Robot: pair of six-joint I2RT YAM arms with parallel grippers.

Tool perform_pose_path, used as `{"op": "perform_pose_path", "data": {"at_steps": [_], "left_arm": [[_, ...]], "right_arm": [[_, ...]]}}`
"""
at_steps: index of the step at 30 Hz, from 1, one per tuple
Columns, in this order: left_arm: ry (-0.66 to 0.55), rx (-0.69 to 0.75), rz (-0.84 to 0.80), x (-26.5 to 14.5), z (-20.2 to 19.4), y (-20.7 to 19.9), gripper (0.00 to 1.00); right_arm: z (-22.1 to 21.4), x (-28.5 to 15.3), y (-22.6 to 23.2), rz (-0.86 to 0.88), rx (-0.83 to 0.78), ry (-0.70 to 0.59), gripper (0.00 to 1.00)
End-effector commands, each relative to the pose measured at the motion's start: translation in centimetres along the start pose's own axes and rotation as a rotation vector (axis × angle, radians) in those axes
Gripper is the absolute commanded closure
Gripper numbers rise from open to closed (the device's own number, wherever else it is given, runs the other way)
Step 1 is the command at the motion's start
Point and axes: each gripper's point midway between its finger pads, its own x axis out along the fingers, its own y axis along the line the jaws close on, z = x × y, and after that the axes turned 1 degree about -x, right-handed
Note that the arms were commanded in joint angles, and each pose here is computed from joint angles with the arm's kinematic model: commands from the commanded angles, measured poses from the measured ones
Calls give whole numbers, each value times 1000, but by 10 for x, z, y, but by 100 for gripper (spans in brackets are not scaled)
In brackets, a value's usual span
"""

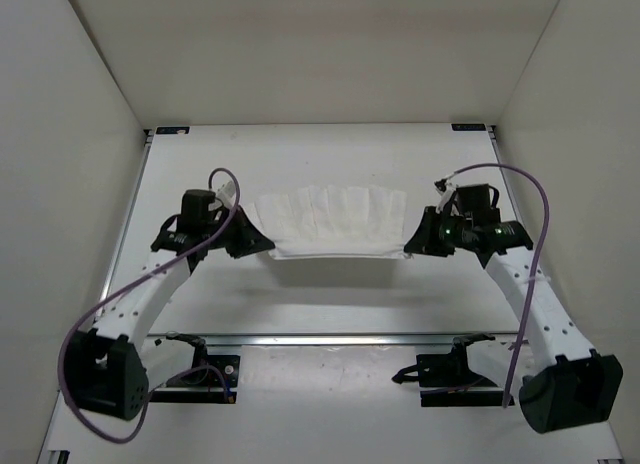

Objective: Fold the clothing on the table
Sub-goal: Fold the skirt

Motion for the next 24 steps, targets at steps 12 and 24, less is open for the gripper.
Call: {"op": "perform_pose_path", "data": {"at_steps": [12,24], "left_arm": [[-140,-5,53,-24,16,8,100],[-89,-170,130,81,114,67,86]], "right_arm": [[-11,-17,-16,-76,26,20,100],[160,143,-20,9,53,85,100]]}}
